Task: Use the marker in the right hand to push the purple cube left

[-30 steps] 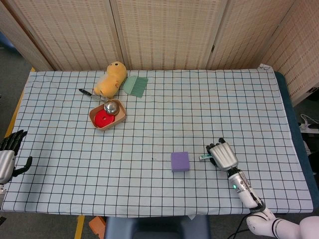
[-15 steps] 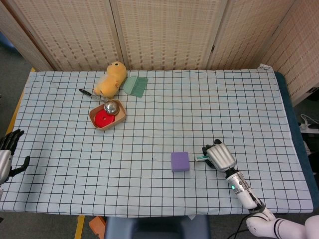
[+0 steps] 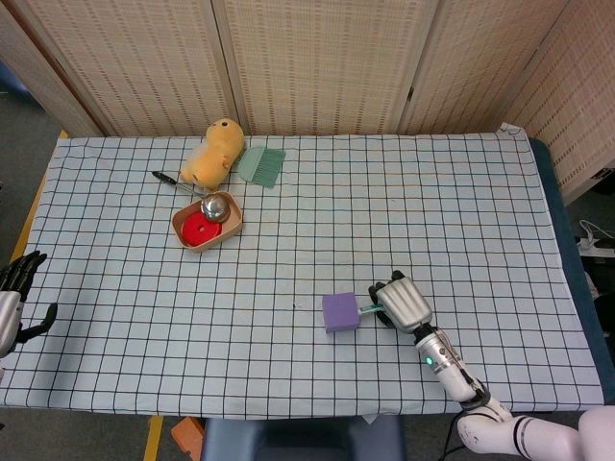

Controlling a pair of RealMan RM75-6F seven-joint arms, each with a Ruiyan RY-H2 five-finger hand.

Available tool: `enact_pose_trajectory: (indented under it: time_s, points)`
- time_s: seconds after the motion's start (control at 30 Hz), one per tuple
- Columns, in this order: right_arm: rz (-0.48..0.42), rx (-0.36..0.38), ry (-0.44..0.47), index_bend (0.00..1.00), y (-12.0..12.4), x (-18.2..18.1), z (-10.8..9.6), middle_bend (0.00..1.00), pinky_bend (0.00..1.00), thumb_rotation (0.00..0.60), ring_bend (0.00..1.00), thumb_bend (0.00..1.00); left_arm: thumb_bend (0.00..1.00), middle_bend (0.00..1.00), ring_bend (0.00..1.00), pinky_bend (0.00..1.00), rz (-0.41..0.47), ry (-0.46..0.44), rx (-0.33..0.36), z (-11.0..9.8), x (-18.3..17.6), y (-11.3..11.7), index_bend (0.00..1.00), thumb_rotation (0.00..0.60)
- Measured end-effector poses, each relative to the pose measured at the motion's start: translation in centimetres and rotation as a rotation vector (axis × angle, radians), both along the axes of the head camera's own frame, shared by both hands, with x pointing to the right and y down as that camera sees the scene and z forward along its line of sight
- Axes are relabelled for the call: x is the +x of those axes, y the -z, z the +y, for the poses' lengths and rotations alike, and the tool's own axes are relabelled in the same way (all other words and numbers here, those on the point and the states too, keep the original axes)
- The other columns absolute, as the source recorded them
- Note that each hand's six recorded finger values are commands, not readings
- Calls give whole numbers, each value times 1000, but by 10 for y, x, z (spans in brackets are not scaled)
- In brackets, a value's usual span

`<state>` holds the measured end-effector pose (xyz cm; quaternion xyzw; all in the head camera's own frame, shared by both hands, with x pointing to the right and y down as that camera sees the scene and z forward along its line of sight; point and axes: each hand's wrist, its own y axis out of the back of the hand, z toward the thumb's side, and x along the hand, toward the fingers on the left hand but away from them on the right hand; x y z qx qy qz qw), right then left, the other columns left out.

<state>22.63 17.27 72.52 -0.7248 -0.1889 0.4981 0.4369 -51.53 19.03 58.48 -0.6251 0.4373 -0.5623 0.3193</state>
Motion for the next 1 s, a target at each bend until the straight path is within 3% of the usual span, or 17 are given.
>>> enact_pose_trajectory:
  time_s: [1.0]
  points:
    - [-42, -71, 146, 981, 9, -82, 7, 860, 329, 600, 645, 412, 449, 2, 0, 93, 19, 5, 15, 0, -2, 6, 0, 600]
